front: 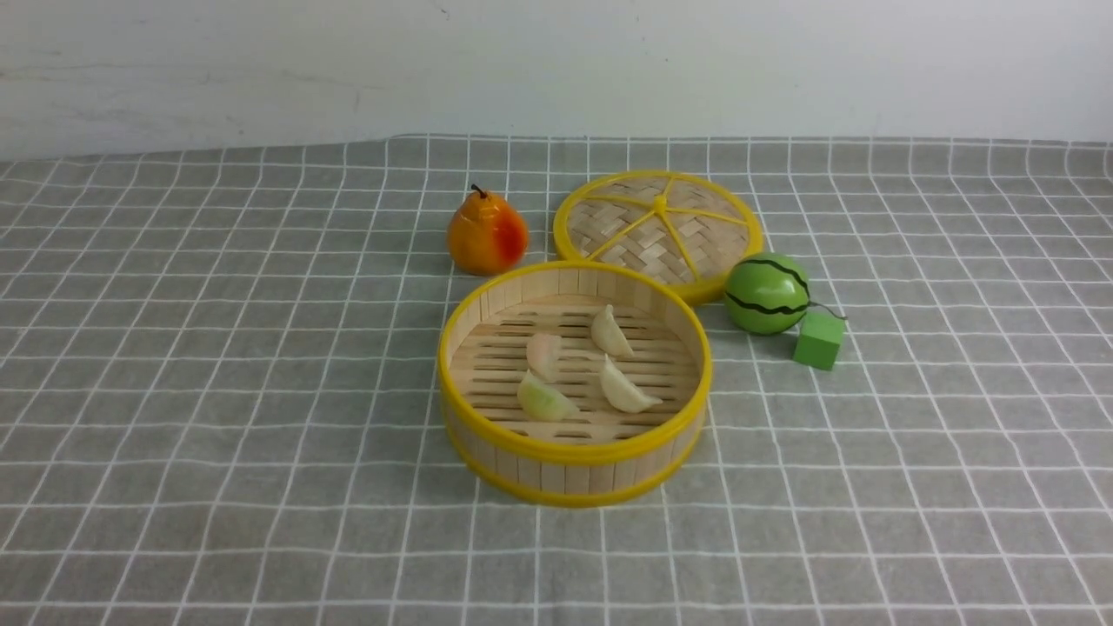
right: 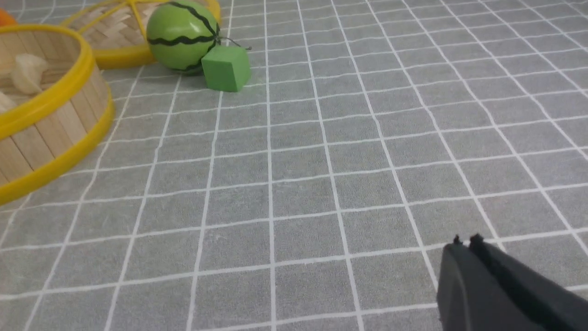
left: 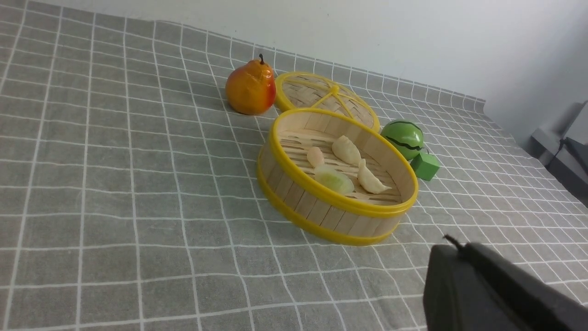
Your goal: Put the dumplings into the steamer on the table with the grey tablecloth.
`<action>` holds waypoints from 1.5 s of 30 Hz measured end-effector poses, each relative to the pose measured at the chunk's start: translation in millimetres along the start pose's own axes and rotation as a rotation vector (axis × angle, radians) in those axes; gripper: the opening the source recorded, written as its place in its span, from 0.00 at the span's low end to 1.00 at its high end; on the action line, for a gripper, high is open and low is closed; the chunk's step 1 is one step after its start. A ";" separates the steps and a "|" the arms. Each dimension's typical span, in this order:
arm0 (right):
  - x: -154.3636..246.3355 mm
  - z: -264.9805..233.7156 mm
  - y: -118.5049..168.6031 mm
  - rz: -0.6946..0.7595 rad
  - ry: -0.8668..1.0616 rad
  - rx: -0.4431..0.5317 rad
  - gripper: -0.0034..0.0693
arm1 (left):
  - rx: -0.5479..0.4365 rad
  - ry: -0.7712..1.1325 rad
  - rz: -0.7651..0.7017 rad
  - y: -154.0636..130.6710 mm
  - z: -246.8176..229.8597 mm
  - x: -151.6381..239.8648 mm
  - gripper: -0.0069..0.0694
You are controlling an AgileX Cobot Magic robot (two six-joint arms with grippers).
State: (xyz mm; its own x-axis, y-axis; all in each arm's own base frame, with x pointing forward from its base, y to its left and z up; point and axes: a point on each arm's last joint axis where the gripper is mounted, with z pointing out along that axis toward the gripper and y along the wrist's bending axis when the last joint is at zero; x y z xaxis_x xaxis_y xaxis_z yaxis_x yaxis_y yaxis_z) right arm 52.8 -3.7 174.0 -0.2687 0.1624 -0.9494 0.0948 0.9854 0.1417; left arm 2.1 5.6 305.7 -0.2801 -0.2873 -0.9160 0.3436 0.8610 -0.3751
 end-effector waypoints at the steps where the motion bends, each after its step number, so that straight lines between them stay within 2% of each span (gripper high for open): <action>1: 0.4 -0.1 -0.1 0.000 0.007 0.002 0.02 | 0.000 0.000 0.000 0.0 0.0 0.0 0.09; 35: 0.7 -0.4 -0.1 0.007 0.015 0.002 0.05 | -0.002 0.005 0.002 0.9 2.3 2.4 0.11; 40: 0.7 -0.4 -0.1 0.007 0.015 0.002 0.05 | -0.051 -0.044 0.029 6.5 16.0 12.5 0.07; 45: 0.7 -0.4 -0.1 0.007 0.015 0.002 0.06 | -0.185 -0.183 0.038 17.1 37.1 30.5 0.07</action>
State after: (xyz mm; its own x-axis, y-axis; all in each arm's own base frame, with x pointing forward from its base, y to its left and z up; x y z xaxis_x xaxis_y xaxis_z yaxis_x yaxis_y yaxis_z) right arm 52.3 -3.7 173.5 -0.2824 0.1704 -0.9440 0.0991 0.9840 0.1480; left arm 32.7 -4.0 266.0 -0.0973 -0.3102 -0.9457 0.1767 0.9297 -0.3231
